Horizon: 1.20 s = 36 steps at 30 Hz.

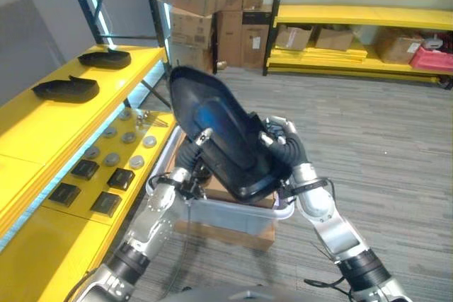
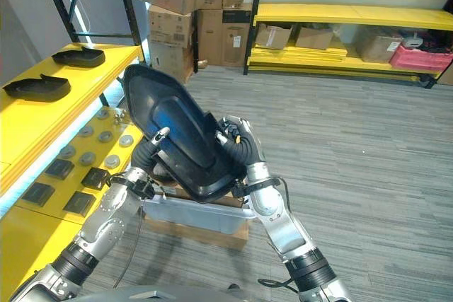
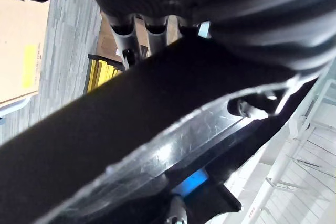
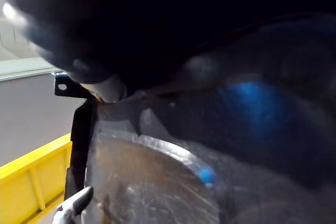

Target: Move parts from the plastic box to the shelf.

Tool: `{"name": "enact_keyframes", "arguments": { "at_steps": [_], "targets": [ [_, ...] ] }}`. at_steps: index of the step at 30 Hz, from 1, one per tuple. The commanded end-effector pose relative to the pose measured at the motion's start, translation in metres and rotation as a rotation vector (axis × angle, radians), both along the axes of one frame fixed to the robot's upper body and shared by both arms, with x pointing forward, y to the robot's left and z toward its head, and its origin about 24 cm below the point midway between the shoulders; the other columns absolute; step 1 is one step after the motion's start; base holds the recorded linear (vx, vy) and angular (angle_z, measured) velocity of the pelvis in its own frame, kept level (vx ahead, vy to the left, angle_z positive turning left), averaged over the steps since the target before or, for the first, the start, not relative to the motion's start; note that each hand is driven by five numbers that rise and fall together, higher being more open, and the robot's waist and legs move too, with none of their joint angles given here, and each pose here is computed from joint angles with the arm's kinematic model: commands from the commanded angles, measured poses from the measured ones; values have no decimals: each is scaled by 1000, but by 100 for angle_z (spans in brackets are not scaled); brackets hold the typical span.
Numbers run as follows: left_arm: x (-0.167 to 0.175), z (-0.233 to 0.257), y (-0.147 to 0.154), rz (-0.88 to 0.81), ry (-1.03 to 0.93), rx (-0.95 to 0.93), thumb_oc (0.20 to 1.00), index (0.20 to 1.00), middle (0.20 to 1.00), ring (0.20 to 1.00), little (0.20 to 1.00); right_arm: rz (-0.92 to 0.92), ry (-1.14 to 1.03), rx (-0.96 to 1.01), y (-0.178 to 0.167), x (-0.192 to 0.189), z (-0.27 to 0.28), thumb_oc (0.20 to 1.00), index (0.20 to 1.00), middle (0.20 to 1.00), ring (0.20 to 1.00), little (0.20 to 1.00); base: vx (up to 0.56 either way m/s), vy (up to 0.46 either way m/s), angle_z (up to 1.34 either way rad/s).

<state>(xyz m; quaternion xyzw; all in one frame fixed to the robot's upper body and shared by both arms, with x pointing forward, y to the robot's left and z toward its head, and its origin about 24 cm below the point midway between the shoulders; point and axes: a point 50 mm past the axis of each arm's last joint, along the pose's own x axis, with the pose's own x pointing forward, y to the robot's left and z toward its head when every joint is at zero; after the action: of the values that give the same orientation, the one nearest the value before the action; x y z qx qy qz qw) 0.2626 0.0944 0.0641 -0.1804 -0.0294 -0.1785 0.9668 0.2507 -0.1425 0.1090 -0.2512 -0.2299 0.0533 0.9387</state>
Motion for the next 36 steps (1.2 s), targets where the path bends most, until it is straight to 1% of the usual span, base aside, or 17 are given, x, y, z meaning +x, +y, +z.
{"name": "enact_keyframes", "arguments": {
  "at_steps": [1, 3, 8, 10, 12, 13, 15, 18, 21, 23, 25, 26, 30, 31, 32, 33, 36],
  "targets": [
    [16, 26, 3, -17, -222, 197, 200, 200, 200, 200, 200, 213, -169, 170, 25, -5, 42, 200, 200, 200, 200, 200, 5, -9, 5],
    [14, 25, 7, -11, -259, 272, 200, 200, 200, 200, 200, 234, -143, 172, 25, -5, 39, 200, 200, 200, 200, 200, 2, -9, 4],
    [11, 23, 16, 19, -281, 333, 200, 200, 200, 200, 200, 304, -87, 188, 30, -7, 32, 200, 200, 200, 200, 200, -2, -12, 6],
    [11, 23, 16, 19, -281, 333, 200, 200, 200, 200, 200, 304, -87, 188, 30, -7, 32, 200, 200, 200, 200, 200, -4, -10, 6],
    [9, 22, 28, 89, -328, 436, 200, 200, 200, 200, 200, 413, -31, 191, 40, -9, 27, 200, 200, 200, 200, 200, -10, -32, 13],
    [9, 22, 28, 89, -328, 436, 200, 200, 200, 200, 200, 413, -31, 191, 40, -9, 27, 200, 200, 200, 200, 200, 4, -42, 7],
    [5, 25, 49, 194, -349, 451, 200, 200, 200, 200, 200, 512, 35, 233, 50, -10, 21, 200, 200, 200, 200, 200, 29, -62, 9],
    [-1, 33, 70, 291, -385, 470, 200, 200, 200, 200, 200, 584, 59, 248, 60, -8, 21, 200, 200, 200, 200, 200, 5, -57, 8],
    [-4, 36, 77, 319, -399, 481, 200, 200, 200, 200, 200, 613, 64, 247, 64, -8, 22, 200, 200, 200, 200, 200, -27, -52, 26],
    [-12, 48, 90, 383, -450, 484, 200, 200, 200, 200, 200, 662, 53, 236, 72, -4, 27, 200, 200, 200, 200, 200, -75, -158, 61],
    [-12, 50, 91, 386, -460, 470, 200, 200, 200, 200, 200, 666, 47, 236, 73, -2, 28, 200, 200, 200, 200, 200, -45, -95, 154],
    [-12, 56, 89, 375, -467, 396, 200, 200, 200, 200, 200, 669, 42, 226, 74, 2, 30, 200, 200, 200, 200, 200, -57, -12, 190],
    [-11, 62, 88, 371, -489, 358, 200, 200, 200, 200, 200, 655, 34, 172, 71, 10, 32, 200, 200, 200, 200, 200, -3, 90, 192],
    [-11, 62, 88, 371, -488, 358, 200, 200, 200, 200, 200, 656, 35, 172, 71, 10, 32, 416, 416, 416, 416, 416, 74, 61, 150],
    [-13, 63, 89, 369, -492, 361, 200, 200, 200, 200, 200, 650, 32, 163, 69, 10, 32, 416, 416, 416, 416, 416, 109, 135, 86],
    [-16, 63, 93, 364, -494, 389, 200, 200, 200, 200, 200, 649, 38, 171, 67, 7, 31, 1000, 1000, 1000, 1000, 1000, 106, 133, 52],
    [-17, 62, 93, 363, -492, 390, 200, 200, 200, 200, 200, 649, 40, 172, 67, 7, 31, 1000, 1000, 1000, 1000, 1000, 70, 96, 124]
  ]
}}
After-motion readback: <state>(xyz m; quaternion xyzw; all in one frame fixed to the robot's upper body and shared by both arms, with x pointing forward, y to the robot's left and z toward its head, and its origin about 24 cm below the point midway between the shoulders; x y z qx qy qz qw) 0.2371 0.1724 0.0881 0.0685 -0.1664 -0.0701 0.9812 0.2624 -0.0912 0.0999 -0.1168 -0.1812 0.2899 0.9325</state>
